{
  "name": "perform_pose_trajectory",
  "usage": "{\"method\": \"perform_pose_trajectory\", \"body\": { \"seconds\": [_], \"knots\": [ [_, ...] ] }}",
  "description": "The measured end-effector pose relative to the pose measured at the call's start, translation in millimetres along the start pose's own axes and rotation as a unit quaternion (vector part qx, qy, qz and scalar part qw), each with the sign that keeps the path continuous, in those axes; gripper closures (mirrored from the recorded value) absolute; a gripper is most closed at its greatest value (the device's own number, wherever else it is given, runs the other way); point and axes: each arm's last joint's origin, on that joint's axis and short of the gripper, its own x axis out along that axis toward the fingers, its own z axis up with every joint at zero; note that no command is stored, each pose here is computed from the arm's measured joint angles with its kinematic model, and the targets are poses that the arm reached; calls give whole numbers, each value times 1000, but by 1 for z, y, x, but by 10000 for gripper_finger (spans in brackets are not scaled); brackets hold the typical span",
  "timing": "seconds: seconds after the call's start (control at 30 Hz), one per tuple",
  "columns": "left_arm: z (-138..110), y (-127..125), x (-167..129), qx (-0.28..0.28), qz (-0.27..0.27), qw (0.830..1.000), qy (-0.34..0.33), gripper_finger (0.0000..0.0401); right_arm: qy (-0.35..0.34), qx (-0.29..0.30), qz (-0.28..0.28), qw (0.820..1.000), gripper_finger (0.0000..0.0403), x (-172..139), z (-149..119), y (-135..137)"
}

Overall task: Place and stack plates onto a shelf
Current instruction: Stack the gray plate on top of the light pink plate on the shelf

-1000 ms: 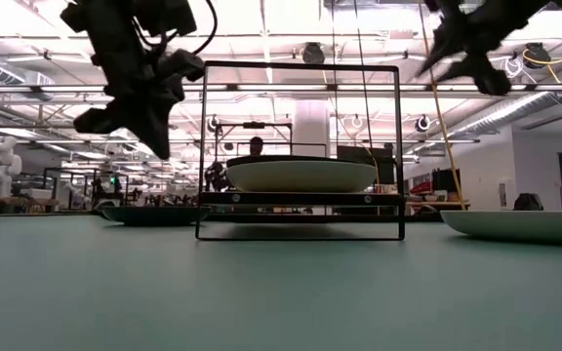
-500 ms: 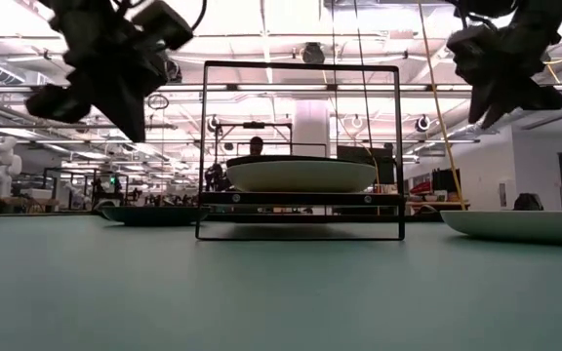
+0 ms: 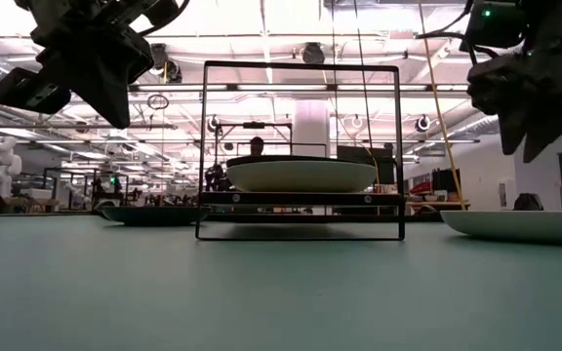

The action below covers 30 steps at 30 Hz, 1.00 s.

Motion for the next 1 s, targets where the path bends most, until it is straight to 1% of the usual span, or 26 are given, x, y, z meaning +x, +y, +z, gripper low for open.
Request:
{"method": "perform_pose_trajectory", "body": {
  "seconds": [0.17, 0.27, 0.43, 0.63, 0.9, 1.0],
  "knots": [
    [2, 0, 0, 11, 1, 1000, -27, 400, 10, -25, -12, 1000, 199, 8, -2, -5],
    [3, 0, 0, 24, 2, 999, -40, 400, 17, -21, -21, 999, 177, 13, -4, -8],
    [4, 0, 0, 43, 3, 998, -42, 400, 14, -9, -40, 999, 161, 28, -6, -17],
    [4, 0, 0, 71, 4, 996, -48, 400, 33, 16, -60, 998, 173, 51, -11, -28],
    [5, 0, 0, 103, 8, 993, -59, 400, 49, 25, -82, 995, 209, 64, -13, -33],
    [7, 0, 0, 110, 10, 992, -65, 400, 62, 29, -83, 994, 230, 72, -16, -38]
  ]
}}
